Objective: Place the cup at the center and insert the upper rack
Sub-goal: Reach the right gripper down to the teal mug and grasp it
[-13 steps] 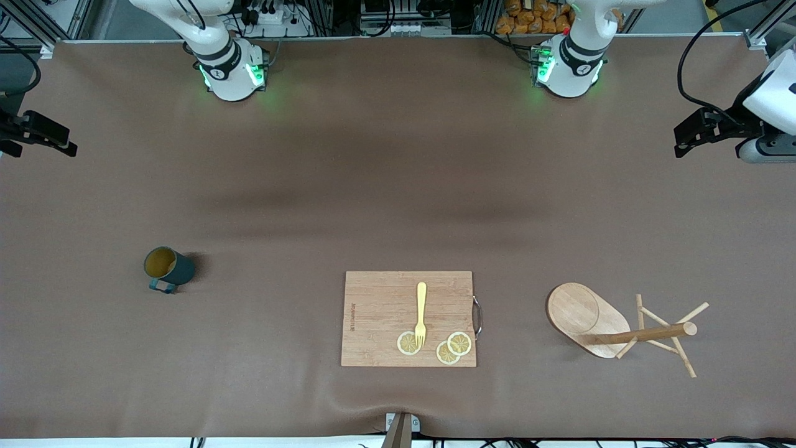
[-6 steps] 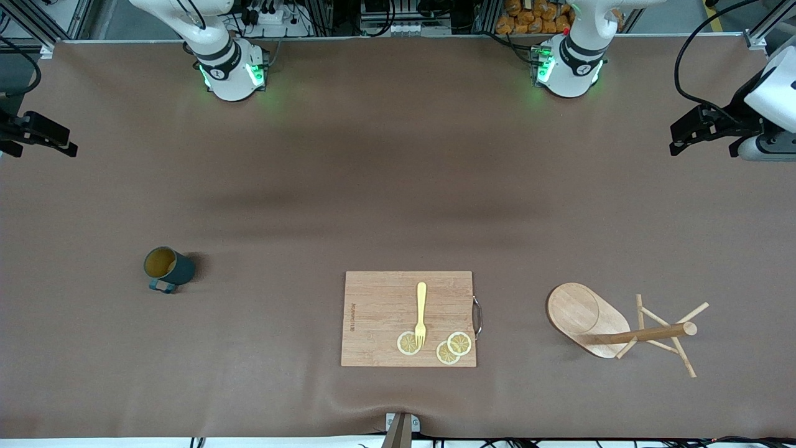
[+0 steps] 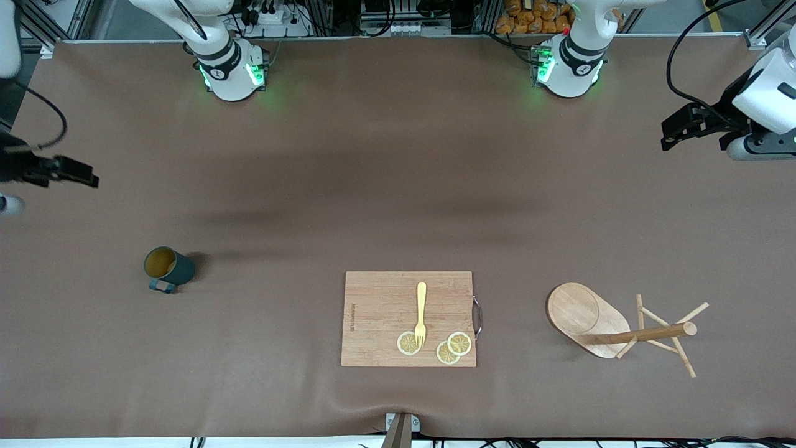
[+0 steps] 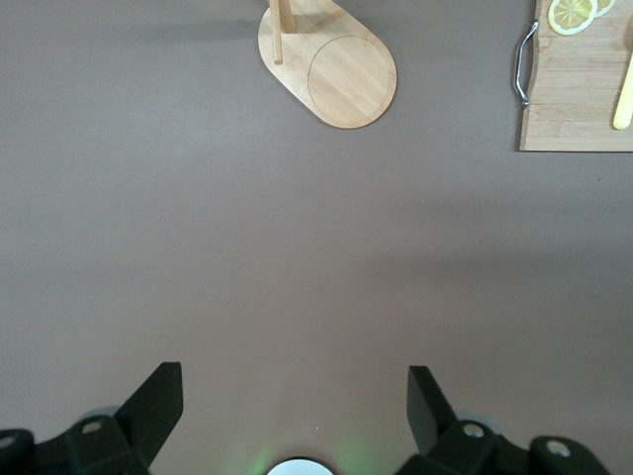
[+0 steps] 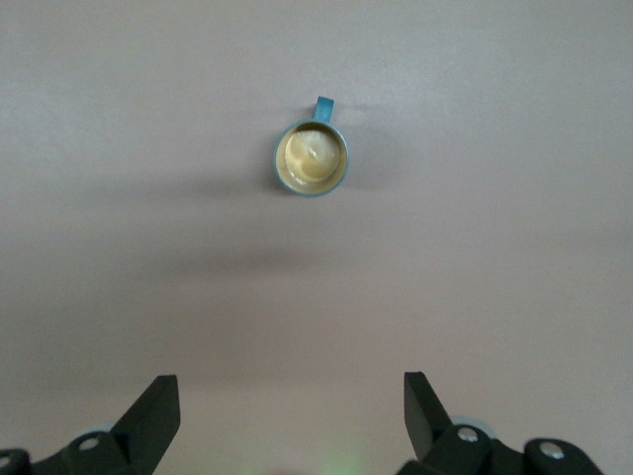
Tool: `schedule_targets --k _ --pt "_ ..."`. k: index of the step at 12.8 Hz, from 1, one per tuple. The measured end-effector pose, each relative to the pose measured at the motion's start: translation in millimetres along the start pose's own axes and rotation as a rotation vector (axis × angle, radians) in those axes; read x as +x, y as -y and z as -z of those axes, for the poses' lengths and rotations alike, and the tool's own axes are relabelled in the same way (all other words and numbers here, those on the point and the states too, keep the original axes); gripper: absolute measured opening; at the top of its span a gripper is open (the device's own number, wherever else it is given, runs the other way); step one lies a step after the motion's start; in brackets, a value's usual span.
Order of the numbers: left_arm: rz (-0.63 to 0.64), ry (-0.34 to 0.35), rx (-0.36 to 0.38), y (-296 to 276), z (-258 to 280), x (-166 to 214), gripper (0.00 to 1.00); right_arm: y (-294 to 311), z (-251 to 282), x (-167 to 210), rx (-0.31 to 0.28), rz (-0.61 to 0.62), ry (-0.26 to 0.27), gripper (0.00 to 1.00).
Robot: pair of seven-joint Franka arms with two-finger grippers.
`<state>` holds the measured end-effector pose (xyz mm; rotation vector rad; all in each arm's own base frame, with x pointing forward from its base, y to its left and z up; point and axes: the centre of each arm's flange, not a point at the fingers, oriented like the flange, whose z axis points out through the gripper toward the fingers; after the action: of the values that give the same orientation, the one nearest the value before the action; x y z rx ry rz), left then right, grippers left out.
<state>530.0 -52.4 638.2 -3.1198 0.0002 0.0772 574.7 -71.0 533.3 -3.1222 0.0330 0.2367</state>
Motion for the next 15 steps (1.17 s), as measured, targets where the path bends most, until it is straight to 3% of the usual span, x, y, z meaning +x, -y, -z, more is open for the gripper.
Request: schedule_targets --k 8,12,15 --pt "0.002 0.001 0.000 1.1 -0.3 0.6 1.00 21.1 -160.9 57.9 -0.010 0.044 -0.020 1.00" --pt "0.003 0.001 0.000 1.7 -0.4 0.8 1.00 46.0 -219.1 85.2 -0.021 0.087 -0.063 1.00" --pt "0.003 0.002 0.000 1.7 -0.9 0.9 1.00 40.8 -248.2 91.8 -0.022 0.079 -0.050 1.00"
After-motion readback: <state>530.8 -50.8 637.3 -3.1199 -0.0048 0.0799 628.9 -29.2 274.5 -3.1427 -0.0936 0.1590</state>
